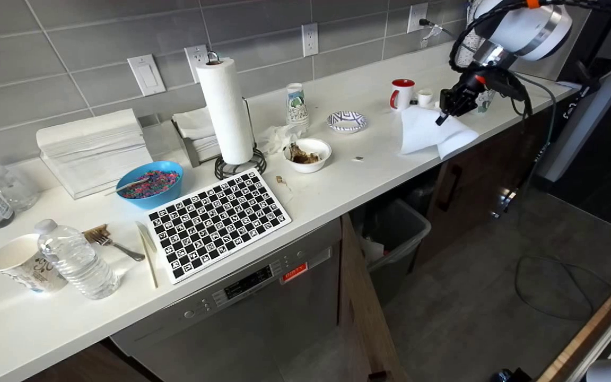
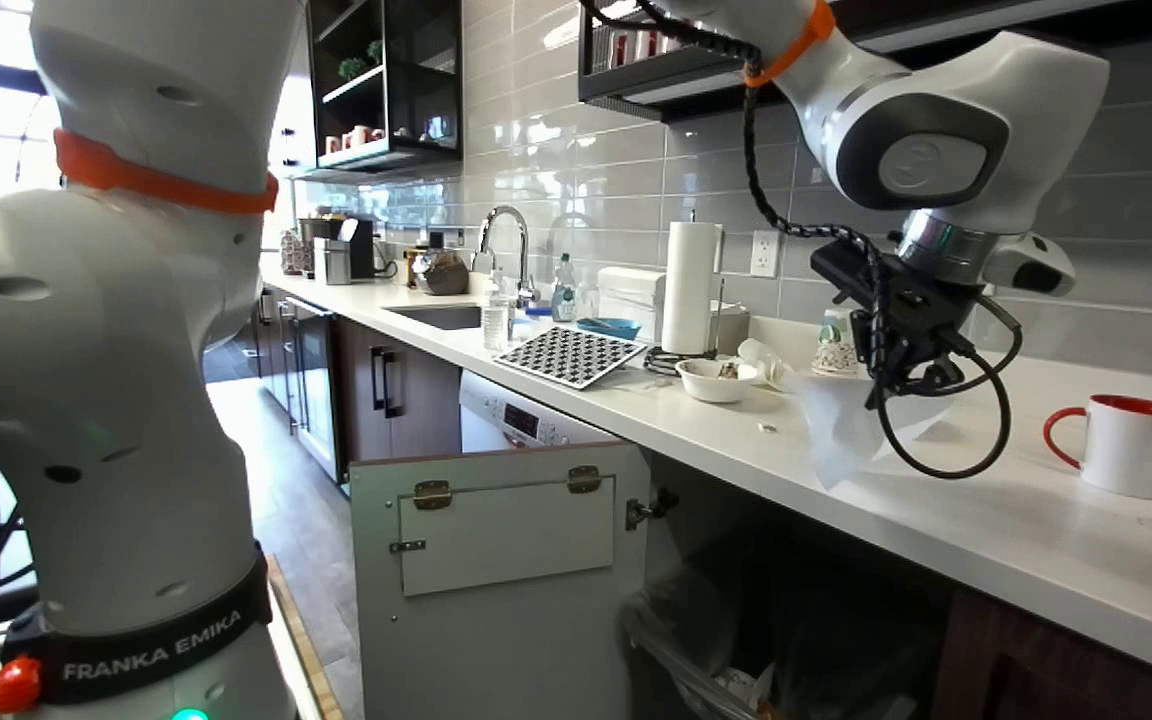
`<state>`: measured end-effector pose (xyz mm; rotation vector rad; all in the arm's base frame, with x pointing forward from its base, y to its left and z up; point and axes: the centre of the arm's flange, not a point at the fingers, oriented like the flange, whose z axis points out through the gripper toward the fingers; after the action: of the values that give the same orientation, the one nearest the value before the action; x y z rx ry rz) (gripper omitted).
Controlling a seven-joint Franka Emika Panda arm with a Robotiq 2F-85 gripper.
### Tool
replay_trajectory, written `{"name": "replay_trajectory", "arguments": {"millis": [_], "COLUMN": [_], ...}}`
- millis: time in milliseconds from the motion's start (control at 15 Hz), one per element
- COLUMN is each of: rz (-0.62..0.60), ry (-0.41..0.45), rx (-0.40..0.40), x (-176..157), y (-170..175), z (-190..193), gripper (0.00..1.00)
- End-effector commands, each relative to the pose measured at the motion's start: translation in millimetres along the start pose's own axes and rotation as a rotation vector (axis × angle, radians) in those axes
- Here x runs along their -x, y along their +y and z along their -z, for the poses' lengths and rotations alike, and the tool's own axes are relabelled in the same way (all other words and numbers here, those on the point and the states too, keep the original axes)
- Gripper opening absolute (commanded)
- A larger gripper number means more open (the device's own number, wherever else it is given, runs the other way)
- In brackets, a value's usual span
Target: Put the paper inside the rubbish bin
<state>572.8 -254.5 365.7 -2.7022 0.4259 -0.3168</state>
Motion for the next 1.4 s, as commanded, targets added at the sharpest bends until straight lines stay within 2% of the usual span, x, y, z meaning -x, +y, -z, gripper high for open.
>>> {"name": "replay_trajectory", "arguments": {"millis": [0,133,267,533,667,733,867,1133,1200,1333], "rz": [0.034,0.053,0.061,0.059,0.051,0.044,0.040,0.046,0.042,0.046], "ry": [-0.064,-0.139,-0.205,-0.295,-0.330,-0.305,-0.325,-0.333,-0.344,-0.428], "rx": [-0.148,-0.201,-0.208,-0.144,-0.056,-0.120,-0.087,-0.081,-0.087,-0.131], "x": [45.2,62.2,78.9,105.1,120.9,105.4,114.9,115.8,112.4,115.6], "y": [2.8,9.6,19.9,53.7,71.1,61.0,71.6,71.0,74.7,81.2], "z": [12.2,8.1,-0.6,-29.4,-42.6,-28.9,-38.3,-40.3,-53.0,-75.3], "gripper": [0.00,0.00,0.00,0.00,0.00,0.01,0.01,0.00,0.00,0.00]}}
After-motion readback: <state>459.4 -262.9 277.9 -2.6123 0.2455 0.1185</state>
